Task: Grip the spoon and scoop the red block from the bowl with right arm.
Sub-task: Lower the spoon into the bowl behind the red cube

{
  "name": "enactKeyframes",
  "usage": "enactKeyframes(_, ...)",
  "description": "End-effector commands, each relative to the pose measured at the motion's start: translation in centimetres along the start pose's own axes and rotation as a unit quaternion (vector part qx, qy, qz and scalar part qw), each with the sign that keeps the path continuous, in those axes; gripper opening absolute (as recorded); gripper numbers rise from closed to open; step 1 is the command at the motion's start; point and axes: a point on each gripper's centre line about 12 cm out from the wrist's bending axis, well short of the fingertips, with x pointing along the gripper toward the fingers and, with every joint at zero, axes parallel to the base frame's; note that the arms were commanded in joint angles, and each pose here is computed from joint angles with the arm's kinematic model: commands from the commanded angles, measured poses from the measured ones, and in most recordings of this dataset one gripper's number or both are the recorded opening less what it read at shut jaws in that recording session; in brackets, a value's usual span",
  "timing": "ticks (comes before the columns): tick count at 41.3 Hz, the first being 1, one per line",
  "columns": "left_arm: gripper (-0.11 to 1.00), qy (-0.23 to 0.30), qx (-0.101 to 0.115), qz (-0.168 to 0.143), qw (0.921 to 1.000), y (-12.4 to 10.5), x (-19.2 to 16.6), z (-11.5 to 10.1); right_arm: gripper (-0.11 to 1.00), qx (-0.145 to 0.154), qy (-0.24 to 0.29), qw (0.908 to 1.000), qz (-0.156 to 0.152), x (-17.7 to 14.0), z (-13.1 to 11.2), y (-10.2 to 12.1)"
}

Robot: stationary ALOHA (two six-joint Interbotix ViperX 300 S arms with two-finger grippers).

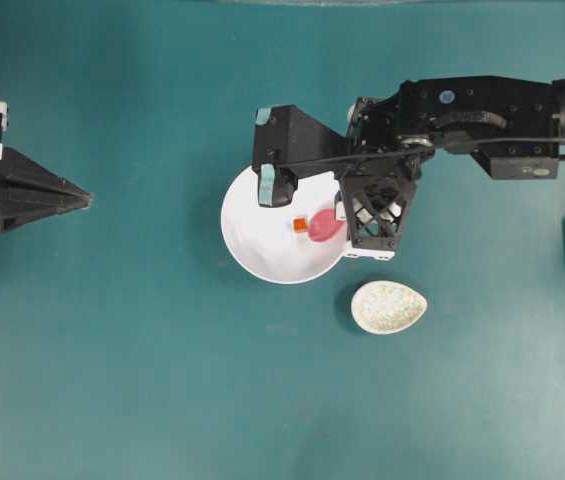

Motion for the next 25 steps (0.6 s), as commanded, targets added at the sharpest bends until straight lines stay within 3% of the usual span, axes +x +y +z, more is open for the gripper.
enactKeyframes(1, 0.0, -0.012, 0.001, 0.001, 0.9999, 0.0, 0.1, 0.9, 0.25, -0.002, -0.02, 0.9998, 0.0, -0.6, 0.6, 0.1)
enactKeyframes(25, 0.0, -0.013, 0.001, 0.001, 0.9999, 0.0, 0.0, 0.9, 0.25, 0.007, -0.05, 0.9987, -0.003, 0.8, 2.2, -0.6)
